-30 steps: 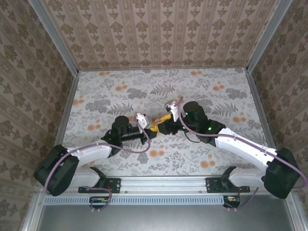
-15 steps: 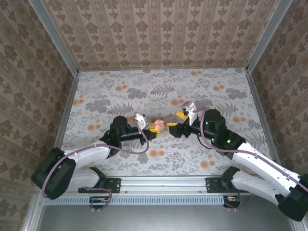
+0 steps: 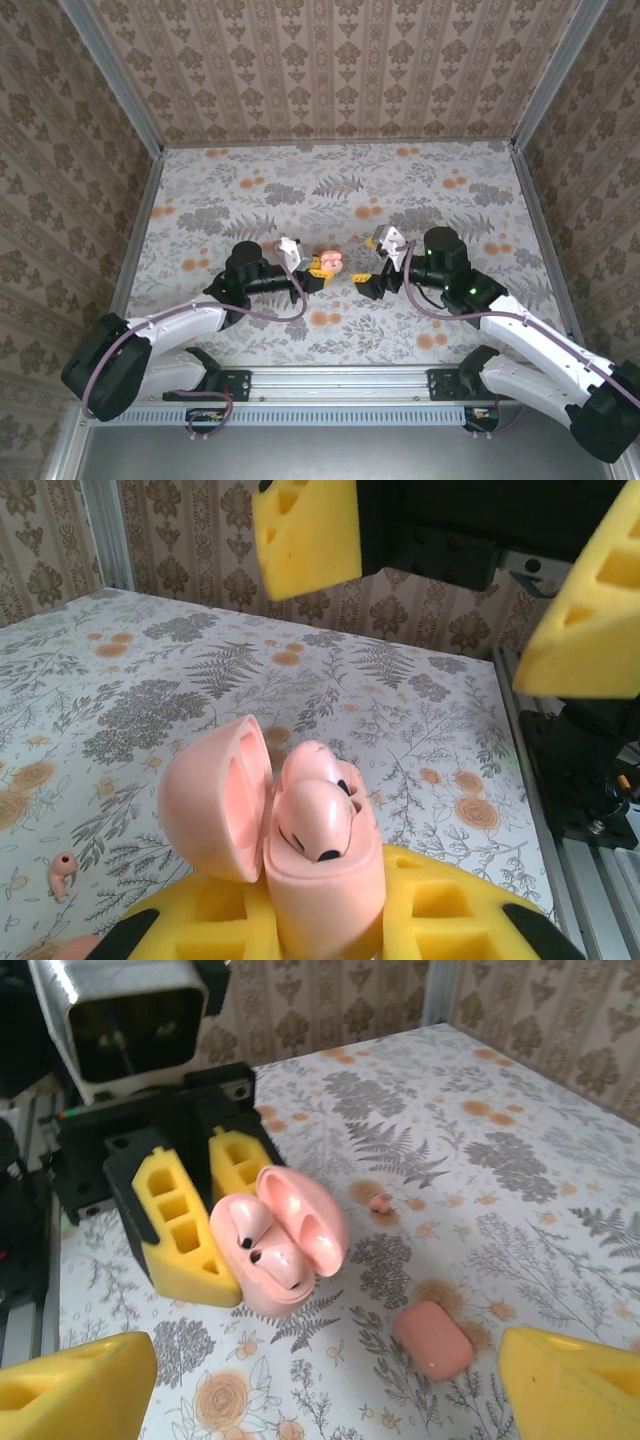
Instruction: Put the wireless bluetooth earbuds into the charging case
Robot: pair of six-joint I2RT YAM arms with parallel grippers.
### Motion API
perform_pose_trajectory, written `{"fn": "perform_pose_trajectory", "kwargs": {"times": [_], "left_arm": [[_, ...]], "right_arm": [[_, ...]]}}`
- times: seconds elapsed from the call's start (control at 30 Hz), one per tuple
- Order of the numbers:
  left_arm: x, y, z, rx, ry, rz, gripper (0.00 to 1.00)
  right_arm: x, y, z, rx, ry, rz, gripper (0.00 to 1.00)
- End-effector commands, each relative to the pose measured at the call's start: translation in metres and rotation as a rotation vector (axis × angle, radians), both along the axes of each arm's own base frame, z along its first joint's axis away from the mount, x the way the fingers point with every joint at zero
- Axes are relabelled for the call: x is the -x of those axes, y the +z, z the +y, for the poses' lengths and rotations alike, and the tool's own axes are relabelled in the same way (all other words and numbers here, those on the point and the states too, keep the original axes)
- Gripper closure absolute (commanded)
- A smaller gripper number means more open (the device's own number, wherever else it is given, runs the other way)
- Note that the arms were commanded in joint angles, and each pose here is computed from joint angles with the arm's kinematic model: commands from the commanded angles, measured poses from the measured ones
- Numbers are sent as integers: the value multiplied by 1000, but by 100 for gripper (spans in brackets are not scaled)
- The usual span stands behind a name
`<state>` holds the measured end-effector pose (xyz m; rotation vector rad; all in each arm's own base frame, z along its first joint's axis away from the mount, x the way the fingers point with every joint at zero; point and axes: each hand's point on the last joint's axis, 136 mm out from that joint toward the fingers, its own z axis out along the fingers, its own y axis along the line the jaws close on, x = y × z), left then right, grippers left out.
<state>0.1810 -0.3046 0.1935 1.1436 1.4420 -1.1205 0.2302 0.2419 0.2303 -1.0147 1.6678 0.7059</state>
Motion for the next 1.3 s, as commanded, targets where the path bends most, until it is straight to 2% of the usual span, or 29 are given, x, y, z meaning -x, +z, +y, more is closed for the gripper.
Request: {"fn": "perform_pose_trajectory", "kwargs": {"times": [0.0, 0.27, 1.0, 1.27], "left_arm": [[7, 17, -4, 35, -50, -24, 85], [8, 27, -7, 49, -75, -31, 85], [13, 36, -4, 77, -75, -37, 84], [12, 34, -1, 71, -56, -41, 85]], "right_arm": [[6, -3, 6, 33, 99, -37, 9], [8, -11, 20, 59, 200, 27, 9], [9, -2, 52, -8, 416, 107, 16], [12, 4, 54, -31, 449, 91, 28]]}}
